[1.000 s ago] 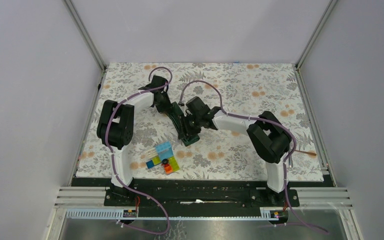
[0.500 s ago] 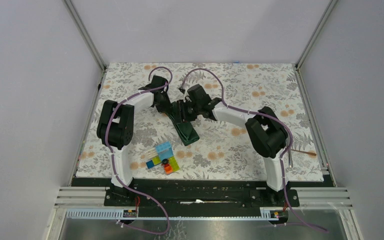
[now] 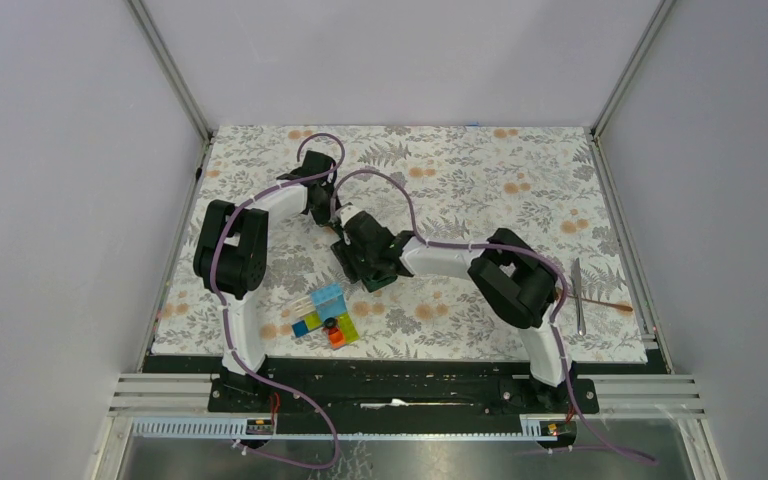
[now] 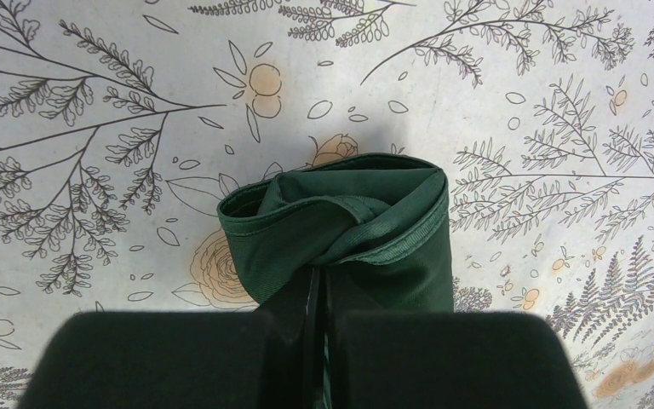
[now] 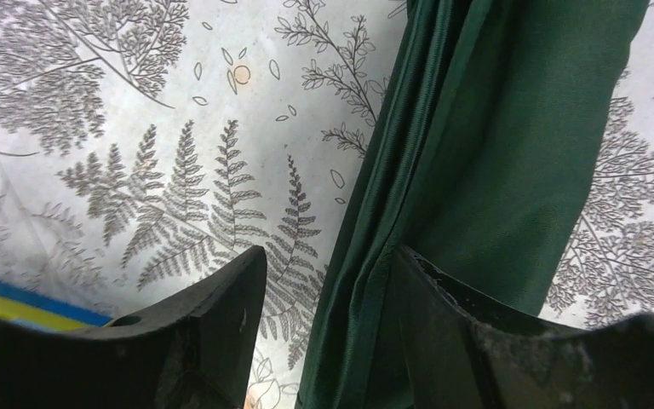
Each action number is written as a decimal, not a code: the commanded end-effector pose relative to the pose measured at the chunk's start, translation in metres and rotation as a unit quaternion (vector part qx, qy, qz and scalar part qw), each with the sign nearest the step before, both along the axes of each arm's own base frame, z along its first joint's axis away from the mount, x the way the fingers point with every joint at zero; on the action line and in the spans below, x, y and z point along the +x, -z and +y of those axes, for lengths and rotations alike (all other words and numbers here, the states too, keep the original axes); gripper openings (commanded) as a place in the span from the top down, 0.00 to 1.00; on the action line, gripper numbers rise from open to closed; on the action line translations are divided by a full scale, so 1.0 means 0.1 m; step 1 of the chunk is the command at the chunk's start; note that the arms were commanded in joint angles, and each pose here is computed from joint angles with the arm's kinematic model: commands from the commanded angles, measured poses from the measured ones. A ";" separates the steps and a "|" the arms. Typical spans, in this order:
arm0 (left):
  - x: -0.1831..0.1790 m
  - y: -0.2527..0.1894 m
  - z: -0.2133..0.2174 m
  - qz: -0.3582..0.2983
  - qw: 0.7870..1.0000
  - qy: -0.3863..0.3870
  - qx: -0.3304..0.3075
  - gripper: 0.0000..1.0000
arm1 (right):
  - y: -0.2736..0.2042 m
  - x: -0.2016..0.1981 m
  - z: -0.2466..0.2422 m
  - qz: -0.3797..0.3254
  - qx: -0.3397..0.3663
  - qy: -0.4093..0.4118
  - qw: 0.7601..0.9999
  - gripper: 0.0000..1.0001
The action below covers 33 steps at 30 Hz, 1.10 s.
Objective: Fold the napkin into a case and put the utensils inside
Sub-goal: Pick up the smaller rectangle-folded napkin from the center of the board.
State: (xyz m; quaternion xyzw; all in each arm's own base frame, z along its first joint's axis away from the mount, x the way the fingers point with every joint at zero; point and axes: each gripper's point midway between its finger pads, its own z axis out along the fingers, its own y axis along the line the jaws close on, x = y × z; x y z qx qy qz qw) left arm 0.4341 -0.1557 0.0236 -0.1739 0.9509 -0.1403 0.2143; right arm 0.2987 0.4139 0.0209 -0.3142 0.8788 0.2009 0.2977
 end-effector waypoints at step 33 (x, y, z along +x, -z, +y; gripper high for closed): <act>-0.15 -1.57 -0.07 -0.083 0.984 0.083 -0.135 0.51 | -0.30 -0.08 -0.04 -0.022 0.084 0.042 0.995 1.00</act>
